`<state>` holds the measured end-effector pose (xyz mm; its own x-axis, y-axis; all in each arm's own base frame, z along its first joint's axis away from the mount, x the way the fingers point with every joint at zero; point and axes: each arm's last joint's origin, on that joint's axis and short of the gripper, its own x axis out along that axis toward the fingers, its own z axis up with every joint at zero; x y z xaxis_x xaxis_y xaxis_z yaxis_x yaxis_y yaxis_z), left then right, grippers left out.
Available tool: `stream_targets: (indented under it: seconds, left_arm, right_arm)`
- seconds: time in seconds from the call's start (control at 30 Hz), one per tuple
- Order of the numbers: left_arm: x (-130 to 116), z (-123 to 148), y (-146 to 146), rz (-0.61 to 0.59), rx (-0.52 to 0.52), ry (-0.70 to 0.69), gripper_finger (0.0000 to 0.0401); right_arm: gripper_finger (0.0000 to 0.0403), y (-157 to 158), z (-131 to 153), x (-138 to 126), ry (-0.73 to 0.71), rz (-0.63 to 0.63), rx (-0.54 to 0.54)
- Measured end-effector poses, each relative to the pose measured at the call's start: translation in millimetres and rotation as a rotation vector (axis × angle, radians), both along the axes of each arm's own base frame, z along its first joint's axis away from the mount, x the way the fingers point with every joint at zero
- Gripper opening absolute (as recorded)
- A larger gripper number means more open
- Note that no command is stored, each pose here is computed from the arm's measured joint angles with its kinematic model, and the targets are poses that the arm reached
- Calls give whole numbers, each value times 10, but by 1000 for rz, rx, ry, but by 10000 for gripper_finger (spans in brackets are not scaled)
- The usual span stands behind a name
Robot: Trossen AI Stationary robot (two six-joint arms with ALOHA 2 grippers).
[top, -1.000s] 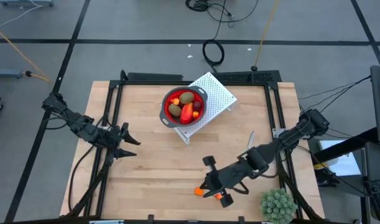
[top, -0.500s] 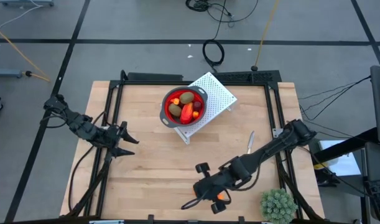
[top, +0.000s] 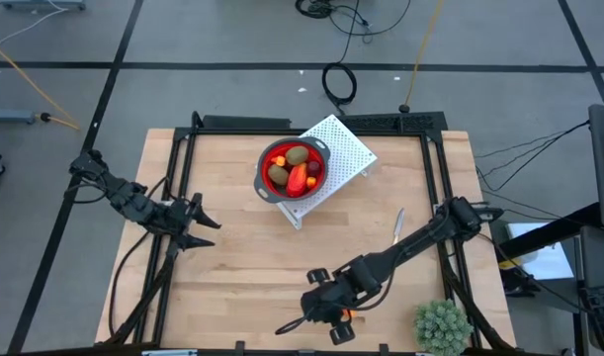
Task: Pick & Place Fruit
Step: Put the orange into the red strainer bowl on the shelf
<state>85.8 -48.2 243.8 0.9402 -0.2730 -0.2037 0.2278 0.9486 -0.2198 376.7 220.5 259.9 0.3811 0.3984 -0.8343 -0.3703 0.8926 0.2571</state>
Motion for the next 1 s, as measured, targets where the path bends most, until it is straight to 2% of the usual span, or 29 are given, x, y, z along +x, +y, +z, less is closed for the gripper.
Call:
stream_targets:
  seconds: [0.17, 0.3, 0.77, 1.0]
  left_arm:
    - [0, -1, 0, 0, 0, 1, 225]
    - [0, -1, 0, -1, -2, 1, 225]
    - [0, 0, 0, -1, -2, 1, 225]
    - [0, -1, -1, 1, -15, 5, 225]
  right_arm:
    - [10, -80, 2, 56, -11, -23, 5]
    - [38, -130, 5, 89, -18, -35, 5]
    - [211, -178, -34, 119, -30, -26, 1]
    - [267, -183, -250, 138, -62, -28, 19]
